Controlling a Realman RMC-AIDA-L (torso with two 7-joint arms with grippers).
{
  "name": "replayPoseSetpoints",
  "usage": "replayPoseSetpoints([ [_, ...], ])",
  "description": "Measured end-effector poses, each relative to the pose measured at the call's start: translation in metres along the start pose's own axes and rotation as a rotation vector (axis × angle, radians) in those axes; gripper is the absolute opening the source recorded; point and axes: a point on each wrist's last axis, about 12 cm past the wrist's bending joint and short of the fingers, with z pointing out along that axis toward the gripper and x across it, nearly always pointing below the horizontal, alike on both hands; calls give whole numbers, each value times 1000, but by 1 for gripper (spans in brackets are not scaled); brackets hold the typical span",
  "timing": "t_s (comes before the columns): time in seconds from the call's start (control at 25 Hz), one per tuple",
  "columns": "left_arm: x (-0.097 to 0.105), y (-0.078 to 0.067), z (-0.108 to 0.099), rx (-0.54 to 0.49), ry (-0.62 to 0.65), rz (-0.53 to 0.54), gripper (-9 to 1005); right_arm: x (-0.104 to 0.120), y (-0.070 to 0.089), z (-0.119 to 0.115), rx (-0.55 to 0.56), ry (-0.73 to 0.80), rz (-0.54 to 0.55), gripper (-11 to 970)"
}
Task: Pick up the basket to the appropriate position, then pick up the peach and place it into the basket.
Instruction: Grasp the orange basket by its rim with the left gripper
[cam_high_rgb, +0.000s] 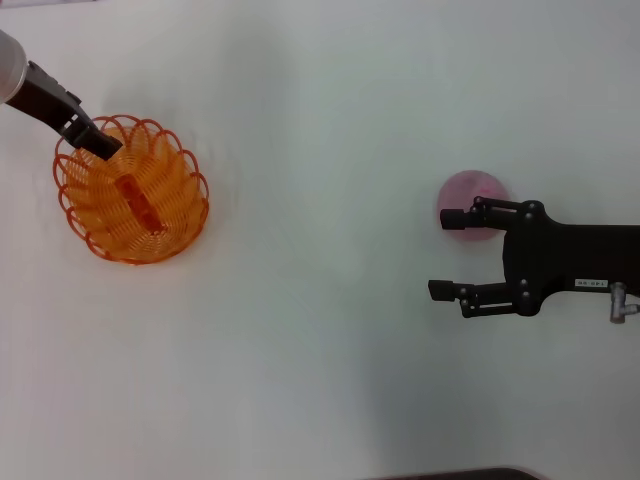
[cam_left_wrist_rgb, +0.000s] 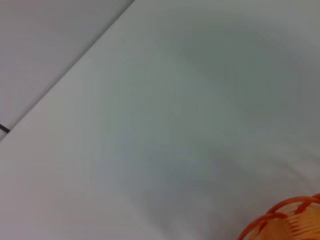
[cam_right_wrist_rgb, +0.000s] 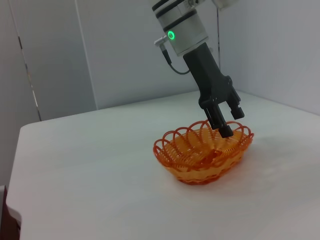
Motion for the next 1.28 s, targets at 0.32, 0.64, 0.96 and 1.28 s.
replayPoseSetpoints([
  [0.32, 4, -4, 6, 0, 23, 16, 805, 1, 1, -1, -1, -1, 3, 893],
  [0.64, 4, -6, 7, 3, 23, 12, 792, 1, 1, -1, -1, -1, 3, 893],
  [0.96, 1, -5, 5, 4, 21, 6, 644, 1, 1, -1, -1, -1, 3, 893],
  [1.28, -1, -5, 3, 11, 24, -2, 259, 1, 1, -1, 0, -2, 4, 893],
])
